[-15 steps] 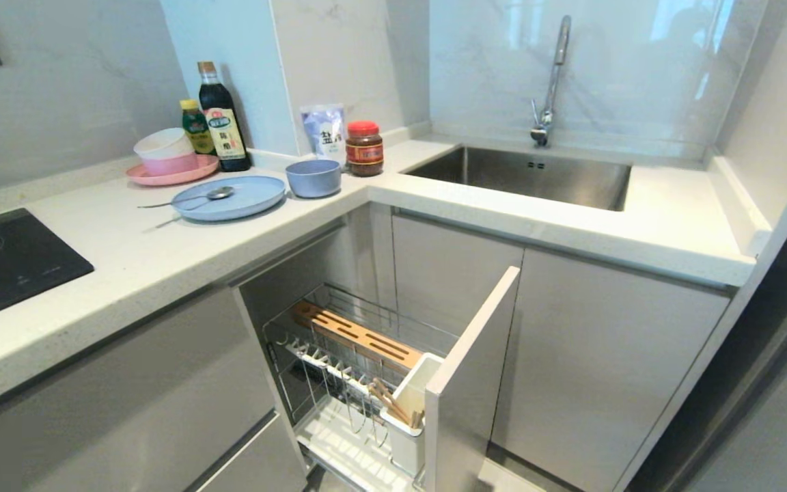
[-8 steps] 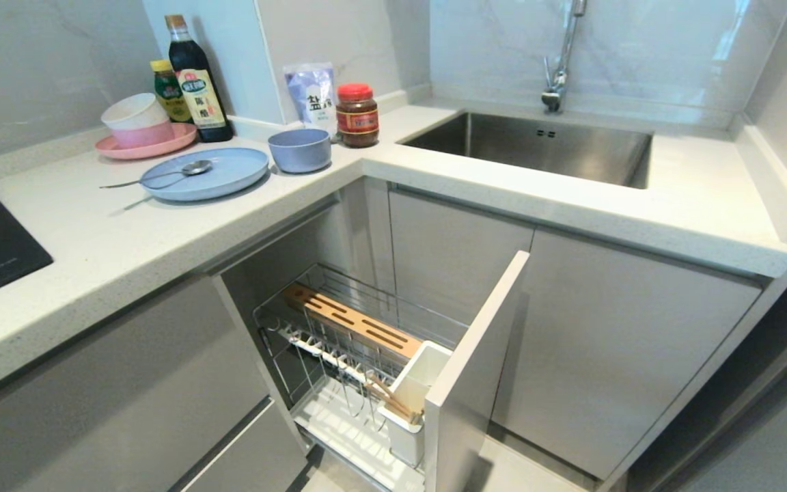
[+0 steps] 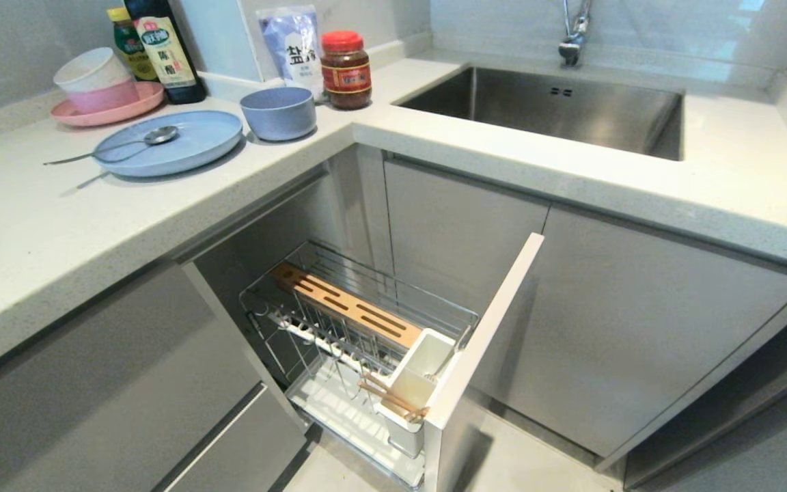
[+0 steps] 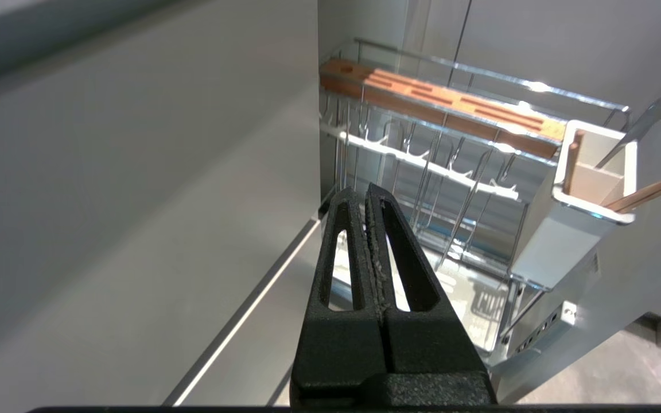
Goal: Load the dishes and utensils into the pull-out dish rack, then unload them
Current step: Pick up the spoon and place it in the cupboard
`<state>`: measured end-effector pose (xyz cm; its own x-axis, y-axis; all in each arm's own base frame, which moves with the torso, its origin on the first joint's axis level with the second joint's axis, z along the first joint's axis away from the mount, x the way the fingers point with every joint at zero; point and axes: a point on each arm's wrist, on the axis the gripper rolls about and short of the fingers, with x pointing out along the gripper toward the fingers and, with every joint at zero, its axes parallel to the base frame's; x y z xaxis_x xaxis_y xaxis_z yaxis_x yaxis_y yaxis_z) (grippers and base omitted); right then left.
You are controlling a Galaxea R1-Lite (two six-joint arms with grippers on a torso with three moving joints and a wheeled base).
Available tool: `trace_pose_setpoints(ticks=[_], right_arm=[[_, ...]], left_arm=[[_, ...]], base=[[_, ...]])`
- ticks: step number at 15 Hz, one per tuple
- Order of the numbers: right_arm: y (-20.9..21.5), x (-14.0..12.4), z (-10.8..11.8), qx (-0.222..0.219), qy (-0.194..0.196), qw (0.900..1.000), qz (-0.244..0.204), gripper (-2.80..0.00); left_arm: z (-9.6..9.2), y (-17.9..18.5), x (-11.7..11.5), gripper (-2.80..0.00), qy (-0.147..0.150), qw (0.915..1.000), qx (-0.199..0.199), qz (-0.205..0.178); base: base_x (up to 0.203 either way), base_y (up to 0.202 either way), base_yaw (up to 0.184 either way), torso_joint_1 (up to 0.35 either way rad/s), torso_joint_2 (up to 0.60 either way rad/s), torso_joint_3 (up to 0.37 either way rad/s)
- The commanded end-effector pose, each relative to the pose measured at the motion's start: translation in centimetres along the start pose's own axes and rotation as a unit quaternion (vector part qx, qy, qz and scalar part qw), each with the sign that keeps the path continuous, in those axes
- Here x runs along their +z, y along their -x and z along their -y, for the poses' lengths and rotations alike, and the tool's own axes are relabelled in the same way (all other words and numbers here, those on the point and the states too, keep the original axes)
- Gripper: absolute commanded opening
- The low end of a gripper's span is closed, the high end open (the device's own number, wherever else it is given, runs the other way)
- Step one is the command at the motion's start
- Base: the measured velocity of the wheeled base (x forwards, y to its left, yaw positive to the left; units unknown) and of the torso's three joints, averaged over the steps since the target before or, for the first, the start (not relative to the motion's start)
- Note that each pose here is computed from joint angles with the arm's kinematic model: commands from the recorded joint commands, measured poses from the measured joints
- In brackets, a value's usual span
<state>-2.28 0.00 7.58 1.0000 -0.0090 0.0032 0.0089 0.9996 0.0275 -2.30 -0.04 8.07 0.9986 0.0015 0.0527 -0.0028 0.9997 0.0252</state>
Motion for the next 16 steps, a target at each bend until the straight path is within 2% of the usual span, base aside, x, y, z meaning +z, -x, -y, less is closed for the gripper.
trace_pose_setpoints(ticks=[1, 12, 16], right_arm=[[0.02, -0.05, 0.00, 0.000, 0.000, 1.000, 0.001, -2.80], [0.02, -0.05, 0.00, 0.000, 0.000, 1.000, 0.001, -2.80], [0.02, -0.05, 0.00, 0.000, 0.000, 1.000, 0.001, -2.80]], left_arm=[[0.02, -0.16, -0.68, -2.80, 0.000, 0.9999, -0.001, -0.013], [0.02, -0.16, -0.68, -2.80, 0.000, 0.9999, 0.000, -0.013], [0.02, -0.16, -0.68, -2.80, -0.001, 0.9999, 0.000, -0.013]], base=[[0.000, 0.000, 0.000, 0.002, 0.00, -0.193], [0.000, 0.000, 0.000, 0.001, 0.00, -0.196], [0.000, 0.000, 0.000, 0.000, 0.00, -0.060]])
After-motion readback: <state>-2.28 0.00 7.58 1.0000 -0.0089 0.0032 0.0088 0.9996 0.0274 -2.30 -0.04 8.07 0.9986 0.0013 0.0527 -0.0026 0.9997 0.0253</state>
